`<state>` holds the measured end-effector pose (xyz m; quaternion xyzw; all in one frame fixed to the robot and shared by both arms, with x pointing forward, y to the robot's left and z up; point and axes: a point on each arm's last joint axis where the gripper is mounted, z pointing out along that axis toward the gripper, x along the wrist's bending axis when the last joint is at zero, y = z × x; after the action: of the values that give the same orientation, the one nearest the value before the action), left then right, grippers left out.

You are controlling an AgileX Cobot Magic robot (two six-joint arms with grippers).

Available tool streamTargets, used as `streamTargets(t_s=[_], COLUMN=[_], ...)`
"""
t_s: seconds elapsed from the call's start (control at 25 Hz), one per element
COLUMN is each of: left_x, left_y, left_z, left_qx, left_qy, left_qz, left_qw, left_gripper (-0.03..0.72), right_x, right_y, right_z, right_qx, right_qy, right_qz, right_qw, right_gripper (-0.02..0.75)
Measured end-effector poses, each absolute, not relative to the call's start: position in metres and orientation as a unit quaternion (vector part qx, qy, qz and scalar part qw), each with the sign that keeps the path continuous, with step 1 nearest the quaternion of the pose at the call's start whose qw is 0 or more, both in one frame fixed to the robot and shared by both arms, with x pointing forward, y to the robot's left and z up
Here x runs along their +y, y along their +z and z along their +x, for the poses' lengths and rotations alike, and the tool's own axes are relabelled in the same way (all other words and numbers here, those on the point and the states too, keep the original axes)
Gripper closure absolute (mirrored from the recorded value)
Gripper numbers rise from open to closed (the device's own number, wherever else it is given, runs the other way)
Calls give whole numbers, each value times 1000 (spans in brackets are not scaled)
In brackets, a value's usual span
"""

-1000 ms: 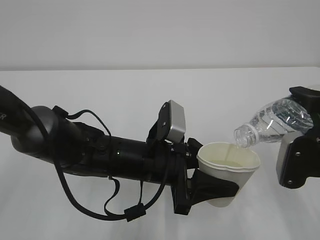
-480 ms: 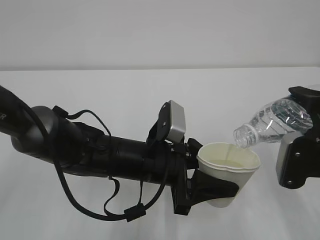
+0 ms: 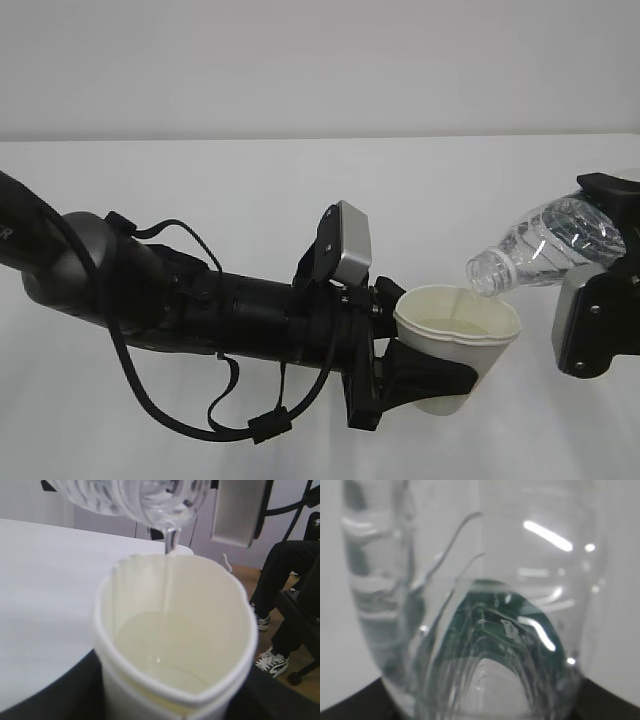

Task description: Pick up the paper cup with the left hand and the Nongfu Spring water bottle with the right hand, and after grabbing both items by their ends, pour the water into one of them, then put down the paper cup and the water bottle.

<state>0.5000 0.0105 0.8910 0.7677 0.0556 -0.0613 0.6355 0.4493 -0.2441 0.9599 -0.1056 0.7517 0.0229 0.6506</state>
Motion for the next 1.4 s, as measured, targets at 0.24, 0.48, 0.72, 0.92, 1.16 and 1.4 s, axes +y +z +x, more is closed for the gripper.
streamTargets(t_s=[0.24,0.48,0.72,0.92,1.16,1.4], left_x=[10,10,10,10,10,10], left_y=[891,891,891,891,891,891], left_z=[500,500,500,500,500,500], left_qx=[56,56,56,56,56,56], left_qy=[-61,-61,-62,-62,-62,-62], left_qz=[768,768,768,768,768,768], left_qw=[635,635,635,635,635,635], left_gripper=[262,262,262,262,262,262], right_x=[-244,-244,-244,-244,-244,-244], right_y=[960,960,960,960,960,960], right_z=[449,449,449,449,449,449], right_qx=[752,752,752,751,750,750], right_qy=[23,23,22,19,17,15], right_qz=[-106,-106,-107,-110,-112,-116], right_qw=[651,651,651,651,651,651], right_gripper=[336,336,336,336,336,336])
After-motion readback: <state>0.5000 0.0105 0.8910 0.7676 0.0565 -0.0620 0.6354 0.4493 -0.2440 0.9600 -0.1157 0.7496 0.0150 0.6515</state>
